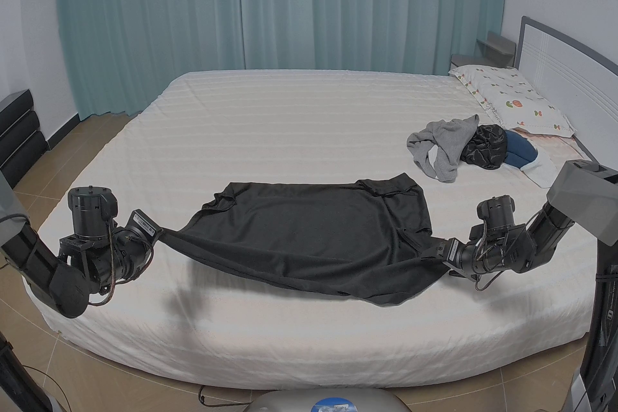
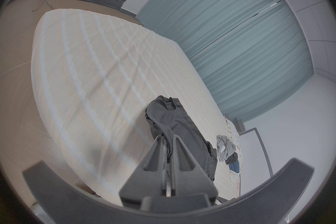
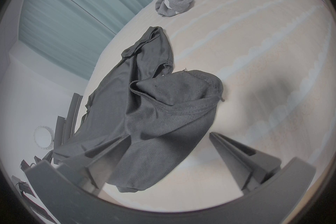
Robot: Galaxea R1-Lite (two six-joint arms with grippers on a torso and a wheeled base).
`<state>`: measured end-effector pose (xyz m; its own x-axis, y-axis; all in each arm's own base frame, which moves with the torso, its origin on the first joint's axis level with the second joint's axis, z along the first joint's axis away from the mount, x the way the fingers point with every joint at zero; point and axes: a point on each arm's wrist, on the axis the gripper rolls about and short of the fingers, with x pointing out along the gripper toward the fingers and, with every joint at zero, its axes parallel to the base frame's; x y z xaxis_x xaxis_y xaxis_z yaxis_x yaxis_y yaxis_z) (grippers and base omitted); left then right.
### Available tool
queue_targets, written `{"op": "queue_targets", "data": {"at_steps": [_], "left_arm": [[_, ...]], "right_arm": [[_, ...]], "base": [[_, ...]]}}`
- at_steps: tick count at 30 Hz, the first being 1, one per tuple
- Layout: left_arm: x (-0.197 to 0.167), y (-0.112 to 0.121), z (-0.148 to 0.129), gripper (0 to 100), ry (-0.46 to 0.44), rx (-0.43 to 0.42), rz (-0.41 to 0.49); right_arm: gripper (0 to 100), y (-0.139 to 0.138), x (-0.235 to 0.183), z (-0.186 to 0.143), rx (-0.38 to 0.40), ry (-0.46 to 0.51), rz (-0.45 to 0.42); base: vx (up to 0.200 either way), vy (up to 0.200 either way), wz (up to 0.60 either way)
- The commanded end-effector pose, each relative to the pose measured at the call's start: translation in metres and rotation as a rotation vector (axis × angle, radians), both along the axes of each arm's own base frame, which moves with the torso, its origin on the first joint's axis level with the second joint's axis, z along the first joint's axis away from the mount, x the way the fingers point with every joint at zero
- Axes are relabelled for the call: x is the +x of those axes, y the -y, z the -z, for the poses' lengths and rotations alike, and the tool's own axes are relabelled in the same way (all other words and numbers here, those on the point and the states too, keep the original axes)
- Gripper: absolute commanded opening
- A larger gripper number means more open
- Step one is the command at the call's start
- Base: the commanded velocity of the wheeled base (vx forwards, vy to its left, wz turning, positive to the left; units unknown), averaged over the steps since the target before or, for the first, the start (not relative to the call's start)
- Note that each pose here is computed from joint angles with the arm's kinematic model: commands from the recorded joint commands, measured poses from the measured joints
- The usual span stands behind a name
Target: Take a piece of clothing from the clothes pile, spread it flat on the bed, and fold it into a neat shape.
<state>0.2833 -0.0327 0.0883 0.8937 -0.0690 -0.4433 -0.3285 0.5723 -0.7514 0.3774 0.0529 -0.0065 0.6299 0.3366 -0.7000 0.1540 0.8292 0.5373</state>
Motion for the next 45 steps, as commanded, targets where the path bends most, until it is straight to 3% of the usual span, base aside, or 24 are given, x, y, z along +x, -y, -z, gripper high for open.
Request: {"op": "queue_targets", "data": {"at_steps": [1, 8, 14, 22, 28, 34, 35, 40, 45], "left_arm": [[-0.001, 0.0, 0.0, 0, -0.002, 0.0, 0.0], [0.002, 0.0, 0.001, 0, -0.001, -0.001, -0.002], [0.013, 0.001, -0.001, 0, 0.025, -0.002, -0.006], [0.027, 0.002, 0.009, 0, 0.072, -0.043, -0.034], [0.028, 0.003, 0.014, 0, 0.062, -0.047, -0.034], [0.027, 0.002, 0.015, 0, 0.058, -0.046, -0.035], [0.026, 0.002, 0.016, 0, 0.055, -0.046, -0.035], [0.026, 0.002, 0.016, 0, 0.052, -0.045, -0.035], [0.026, 0.002, 0.016, 0, 0.05, -0.045, -0.035]], "right_arm": [[0, -0.001, 0.015, 0.01, -0.008, -0.016, 0.015], [0, -0.005, 0.032, -0.009, 0.044, 0.055, 0.046], [0, -0.007, 0.066, -0.042, 0.165, 0.16, 0.137], [0, -0.018, 0.096, -0.073, 0.209, 0.31, 0.142], [0, -0.033, 0.121, -0.053, 0.165, 0.36, 0.196], [0, -0.043, 0.134, -0.017, 0.111, 0.348, 0.207], [100, -0.044, 0.134, -0.015, 0.109, 0.346, 0.204], [100, -0.044, 0.132, -0.008, 0.1, 0.326, 0.201], [100, -0.032, 0.122, -0.037, 0.105, 0.348, 0.207]], "base": [[0.0, 0.0, 0.0], [0.0, 0.0, 0.0], [0.0, 0.0, 0.0], [0.0, 0.0, 0.0], [0.0, 0.0, 0.0], [0.0, 0.0, 0.0], [0.0, 0.0, 0.0], [0.0, 0.0, 0.0], [0.0, 0.0, 0.0]]}}
